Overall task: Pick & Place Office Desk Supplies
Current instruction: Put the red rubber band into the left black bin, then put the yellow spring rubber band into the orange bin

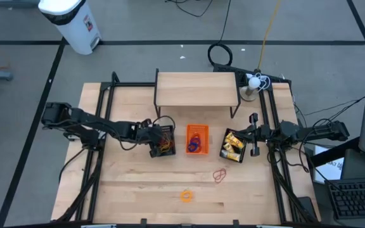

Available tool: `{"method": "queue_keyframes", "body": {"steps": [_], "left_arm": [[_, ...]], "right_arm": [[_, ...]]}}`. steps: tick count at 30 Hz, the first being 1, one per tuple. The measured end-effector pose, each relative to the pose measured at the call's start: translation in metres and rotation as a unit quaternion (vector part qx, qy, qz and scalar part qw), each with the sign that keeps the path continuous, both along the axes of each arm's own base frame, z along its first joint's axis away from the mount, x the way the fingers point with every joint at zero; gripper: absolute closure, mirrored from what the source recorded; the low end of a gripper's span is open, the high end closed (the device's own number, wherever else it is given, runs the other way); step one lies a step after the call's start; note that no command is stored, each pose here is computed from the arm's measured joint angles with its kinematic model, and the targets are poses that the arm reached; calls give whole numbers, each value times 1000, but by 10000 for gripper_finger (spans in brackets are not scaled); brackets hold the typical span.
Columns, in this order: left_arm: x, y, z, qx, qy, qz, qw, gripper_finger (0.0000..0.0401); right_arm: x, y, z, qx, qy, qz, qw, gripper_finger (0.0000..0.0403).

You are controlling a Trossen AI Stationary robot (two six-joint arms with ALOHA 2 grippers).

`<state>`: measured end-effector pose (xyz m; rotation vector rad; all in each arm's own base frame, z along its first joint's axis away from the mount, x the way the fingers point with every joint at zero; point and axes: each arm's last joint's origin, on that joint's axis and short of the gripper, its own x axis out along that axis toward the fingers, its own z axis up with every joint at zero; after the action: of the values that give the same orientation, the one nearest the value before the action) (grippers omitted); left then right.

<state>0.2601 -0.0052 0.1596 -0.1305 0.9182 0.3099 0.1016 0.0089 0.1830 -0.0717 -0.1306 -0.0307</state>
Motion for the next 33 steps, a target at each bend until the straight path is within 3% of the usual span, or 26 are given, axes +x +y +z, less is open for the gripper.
{"method": "queue_keyframes", "body": {"steps": [9,13,15,19,22,26,33], "left_arm": [[-13,-1,29,-17,-43,-26,999,228],[-27,0,51,-9,-77,-28,997,201],[-39,-1,64,20,-101,-26,994,199],[-76,-3,81,77,-183,-8,980,228],[-102,-2,70,68,-222,-12,973,280],[-125,-1,50,34,-281,-36,958,378],[-143,3,27,18,-348,-43,936,398]], "right_arm": [[0,0,0,0,1,0,1000,399],[0,0,0,0,2,0,1000,399],[0,0,0,0,2,0,1000,399],[0,0,0,2,2,1,1000,399],[0,0,0,2,1,0,1000,399],[0,0,0,2,1,1,1000,399],[0,0,0,13,1,2,1000,399]]}}
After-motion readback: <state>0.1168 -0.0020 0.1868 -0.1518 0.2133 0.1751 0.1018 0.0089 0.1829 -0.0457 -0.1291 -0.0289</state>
